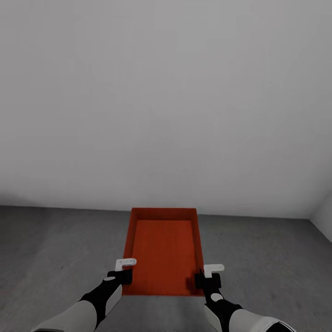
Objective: Move the two storage containers from the living room to the garage. In the garage, place one container on the floor and stack the other container on top of it (either order is fine).
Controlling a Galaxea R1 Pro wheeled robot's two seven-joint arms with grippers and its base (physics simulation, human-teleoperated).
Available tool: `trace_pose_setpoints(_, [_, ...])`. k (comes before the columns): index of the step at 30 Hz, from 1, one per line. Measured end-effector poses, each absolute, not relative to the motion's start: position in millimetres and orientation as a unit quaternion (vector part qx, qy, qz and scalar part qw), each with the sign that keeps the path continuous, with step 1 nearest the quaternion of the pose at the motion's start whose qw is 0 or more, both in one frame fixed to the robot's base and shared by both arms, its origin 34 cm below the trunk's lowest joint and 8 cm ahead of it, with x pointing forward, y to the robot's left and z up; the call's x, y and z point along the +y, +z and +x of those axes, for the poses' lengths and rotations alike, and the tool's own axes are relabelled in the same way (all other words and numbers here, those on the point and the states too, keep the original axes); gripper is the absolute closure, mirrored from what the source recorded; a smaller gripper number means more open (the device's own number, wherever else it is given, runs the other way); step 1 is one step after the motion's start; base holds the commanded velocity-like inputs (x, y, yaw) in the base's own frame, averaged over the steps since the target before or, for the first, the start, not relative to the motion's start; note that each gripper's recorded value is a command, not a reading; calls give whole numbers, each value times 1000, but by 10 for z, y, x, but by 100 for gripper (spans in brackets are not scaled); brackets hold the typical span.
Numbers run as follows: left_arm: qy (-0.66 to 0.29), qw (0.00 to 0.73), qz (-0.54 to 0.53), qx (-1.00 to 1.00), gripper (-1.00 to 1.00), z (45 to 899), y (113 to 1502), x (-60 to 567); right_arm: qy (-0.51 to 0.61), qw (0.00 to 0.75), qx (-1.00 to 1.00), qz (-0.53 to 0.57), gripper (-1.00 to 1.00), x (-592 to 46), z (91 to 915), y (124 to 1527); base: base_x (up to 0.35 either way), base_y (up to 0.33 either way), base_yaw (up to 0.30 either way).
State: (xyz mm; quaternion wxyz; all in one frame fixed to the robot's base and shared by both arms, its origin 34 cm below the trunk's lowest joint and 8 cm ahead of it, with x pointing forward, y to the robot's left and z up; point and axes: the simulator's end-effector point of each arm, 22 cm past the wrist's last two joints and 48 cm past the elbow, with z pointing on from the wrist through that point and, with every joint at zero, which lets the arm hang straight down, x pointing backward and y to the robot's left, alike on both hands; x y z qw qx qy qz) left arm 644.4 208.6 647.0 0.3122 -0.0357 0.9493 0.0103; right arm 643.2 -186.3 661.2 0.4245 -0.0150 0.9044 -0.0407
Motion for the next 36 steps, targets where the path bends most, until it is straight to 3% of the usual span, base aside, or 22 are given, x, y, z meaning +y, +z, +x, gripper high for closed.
trace_pose_setpoints(36, [11,285,-36,958,100,6285,6183,2080,-41,398,916,-17,100,-1869,6284,6324,0,0,0])
